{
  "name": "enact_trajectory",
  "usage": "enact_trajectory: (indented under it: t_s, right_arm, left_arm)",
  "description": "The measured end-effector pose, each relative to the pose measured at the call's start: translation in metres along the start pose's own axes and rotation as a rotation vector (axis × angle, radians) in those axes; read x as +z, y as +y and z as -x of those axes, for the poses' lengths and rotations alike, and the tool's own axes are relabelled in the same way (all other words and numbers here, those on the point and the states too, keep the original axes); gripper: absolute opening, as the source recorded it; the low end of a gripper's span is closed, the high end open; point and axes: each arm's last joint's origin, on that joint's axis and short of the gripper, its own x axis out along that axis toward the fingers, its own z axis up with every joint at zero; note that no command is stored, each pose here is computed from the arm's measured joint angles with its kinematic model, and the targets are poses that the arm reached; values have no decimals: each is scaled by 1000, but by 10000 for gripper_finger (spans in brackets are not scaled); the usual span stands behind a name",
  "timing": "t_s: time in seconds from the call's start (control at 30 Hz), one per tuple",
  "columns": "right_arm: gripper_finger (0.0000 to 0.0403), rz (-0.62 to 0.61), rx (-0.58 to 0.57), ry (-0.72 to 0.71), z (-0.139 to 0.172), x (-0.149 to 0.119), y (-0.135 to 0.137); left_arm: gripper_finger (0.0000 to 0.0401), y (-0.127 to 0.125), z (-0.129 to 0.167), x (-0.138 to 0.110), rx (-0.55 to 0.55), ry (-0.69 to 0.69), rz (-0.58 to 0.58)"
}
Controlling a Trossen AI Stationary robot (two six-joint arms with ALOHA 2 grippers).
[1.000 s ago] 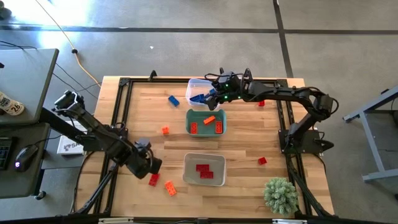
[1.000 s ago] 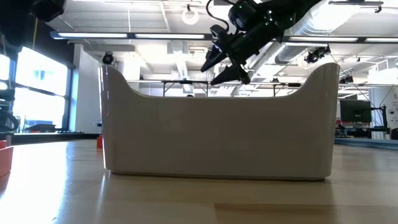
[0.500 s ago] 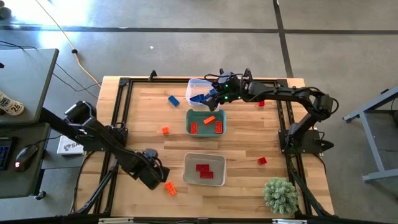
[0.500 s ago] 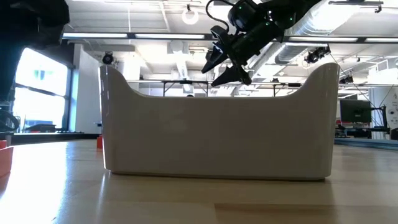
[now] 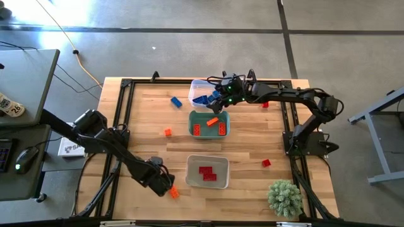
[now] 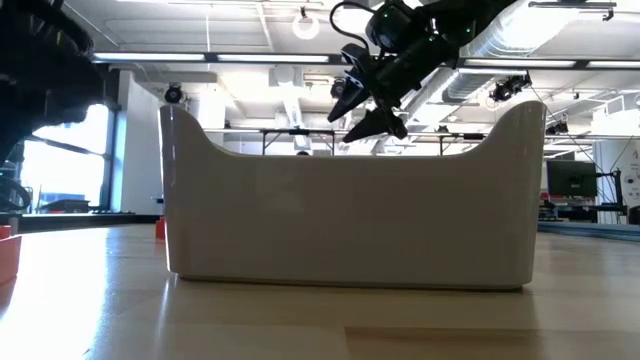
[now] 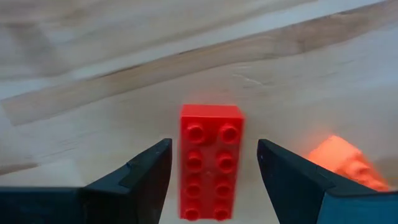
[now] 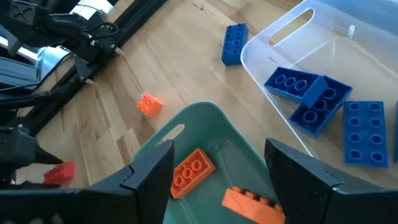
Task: Sort & place blocks by color
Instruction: Put the red game piece into the white bin
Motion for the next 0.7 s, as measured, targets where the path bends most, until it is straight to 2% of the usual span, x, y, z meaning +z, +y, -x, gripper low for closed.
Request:
enact_trajectory:
  t_s: [0.17,0.43,0.7]
  right_arm:
    - [236,28,1,15,2,-1,0]
    - [236,52,16,11,17,1,5]
    - [236,34,5,35,49,-2,12]
  left_arm:
    - [213,-1,-12,-3,57,42,-22]
    - [110,-3,-12,-3,36,41,-163]
    - [110,-3,10,13,-57,-87,-307]
